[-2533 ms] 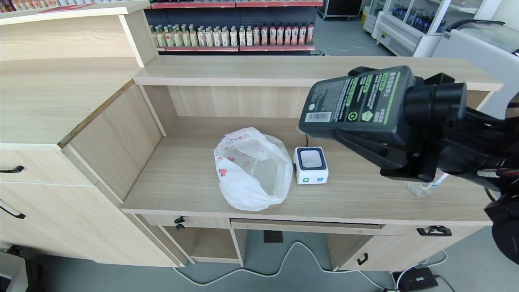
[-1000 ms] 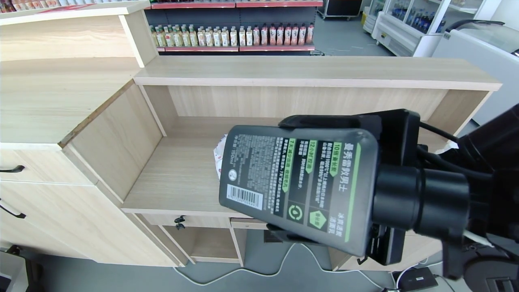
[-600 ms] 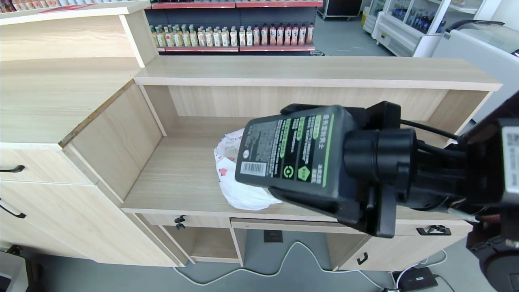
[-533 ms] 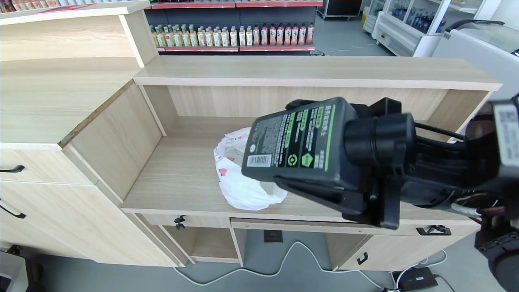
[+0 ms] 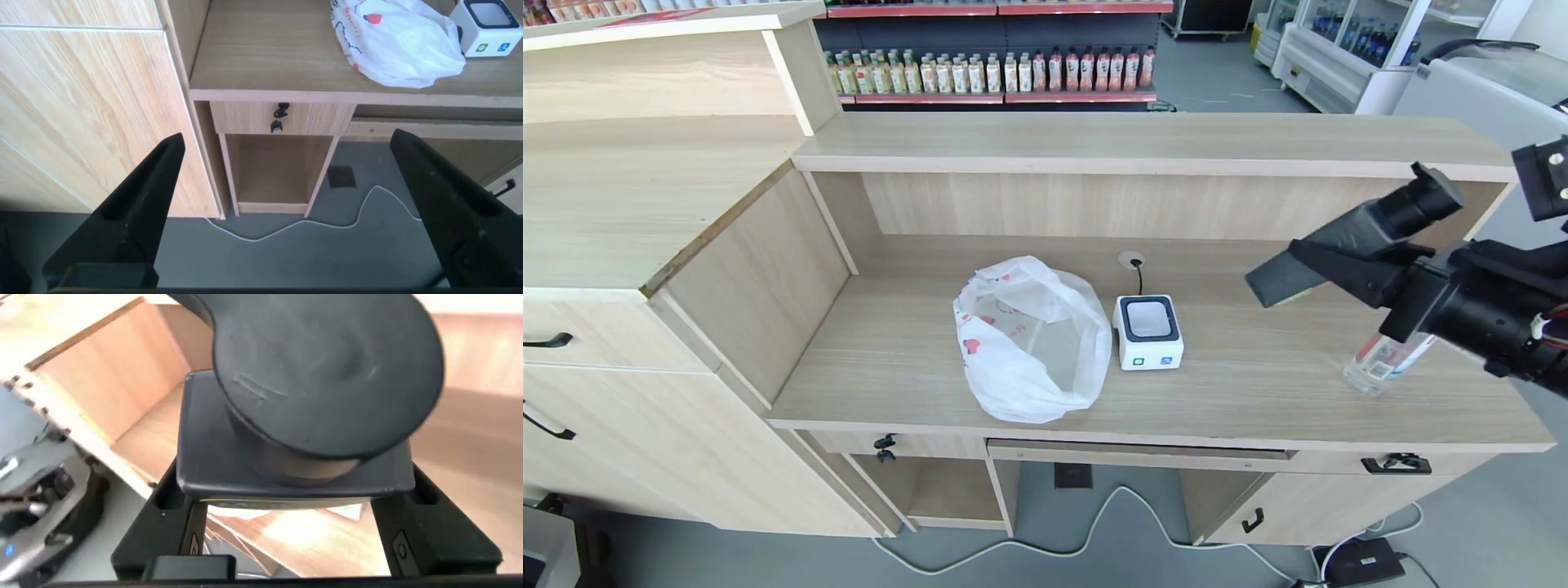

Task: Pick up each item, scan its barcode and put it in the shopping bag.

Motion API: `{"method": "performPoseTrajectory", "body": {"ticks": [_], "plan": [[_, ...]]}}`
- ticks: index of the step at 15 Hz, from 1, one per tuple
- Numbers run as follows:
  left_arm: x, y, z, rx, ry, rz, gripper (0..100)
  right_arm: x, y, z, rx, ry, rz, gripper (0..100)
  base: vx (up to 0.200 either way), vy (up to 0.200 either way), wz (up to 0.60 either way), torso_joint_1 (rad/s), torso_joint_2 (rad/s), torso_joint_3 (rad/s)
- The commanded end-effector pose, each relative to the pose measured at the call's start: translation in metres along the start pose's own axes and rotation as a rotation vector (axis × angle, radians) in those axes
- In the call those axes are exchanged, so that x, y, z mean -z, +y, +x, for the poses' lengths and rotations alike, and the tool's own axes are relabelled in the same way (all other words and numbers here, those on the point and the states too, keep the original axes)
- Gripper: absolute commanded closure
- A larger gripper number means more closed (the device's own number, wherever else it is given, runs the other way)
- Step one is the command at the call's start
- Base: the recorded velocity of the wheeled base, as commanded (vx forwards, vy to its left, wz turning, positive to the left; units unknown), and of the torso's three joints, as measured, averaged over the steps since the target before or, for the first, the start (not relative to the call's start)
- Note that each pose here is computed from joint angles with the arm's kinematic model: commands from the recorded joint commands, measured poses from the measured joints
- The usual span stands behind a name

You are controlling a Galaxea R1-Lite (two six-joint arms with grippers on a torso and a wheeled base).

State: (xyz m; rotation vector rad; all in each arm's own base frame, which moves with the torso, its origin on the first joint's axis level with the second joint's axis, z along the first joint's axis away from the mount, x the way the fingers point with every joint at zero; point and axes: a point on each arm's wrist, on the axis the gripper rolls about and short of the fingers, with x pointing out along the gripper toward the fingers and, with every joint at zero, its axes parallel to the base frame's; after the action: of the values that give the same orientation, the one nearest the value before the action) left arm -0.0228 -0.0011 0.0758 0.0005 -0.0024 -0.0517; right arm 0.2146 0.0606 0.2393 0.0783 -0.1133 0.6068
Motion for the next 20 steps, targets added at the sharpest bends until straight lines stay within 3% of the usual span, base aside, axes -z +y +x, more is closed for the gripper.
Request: {"method": "performPoseTrajectory", "body": {"ticks": [1,6,11,15,20], "plan": [[0.000,0.000,0.000,0.000,-0.001,0.001,0,0.008,-0.026,-0.021,0.177,0.055,0.095,100,0.000,0.000,0.00,0.000,0.00,0.000],[0.000,0.000,0.000,-0.001,-0.001,0.001,0,0.025,-0.053,-0.042,0.361,0.178,0.132,100,0.000,0.000,0.00,0.000,0.00,0.000],[0.000,0.000,0.000,0.000,-0.001,0.000,0,0.039,-0.069,-0.056,0.726,0.379,-0.079,100,0.000,0.000,0.00,0.000,0.00,0.000],[0.000,0.000,0.000,-0.001,-0.001,0.000,0,0.037,-0.069,-0.056,0.743,0.378,-0.089,100,0.000,0.000,0.00,0.000,0.00,0.000],[0.000,0.000,0.000,-0.003,-0.001,0.000,0,0.032,-0.069,-0.049,0.723,0.356,-0.098,100,0.000,0.000,0.60,0.002,0.00,0.003]]}}
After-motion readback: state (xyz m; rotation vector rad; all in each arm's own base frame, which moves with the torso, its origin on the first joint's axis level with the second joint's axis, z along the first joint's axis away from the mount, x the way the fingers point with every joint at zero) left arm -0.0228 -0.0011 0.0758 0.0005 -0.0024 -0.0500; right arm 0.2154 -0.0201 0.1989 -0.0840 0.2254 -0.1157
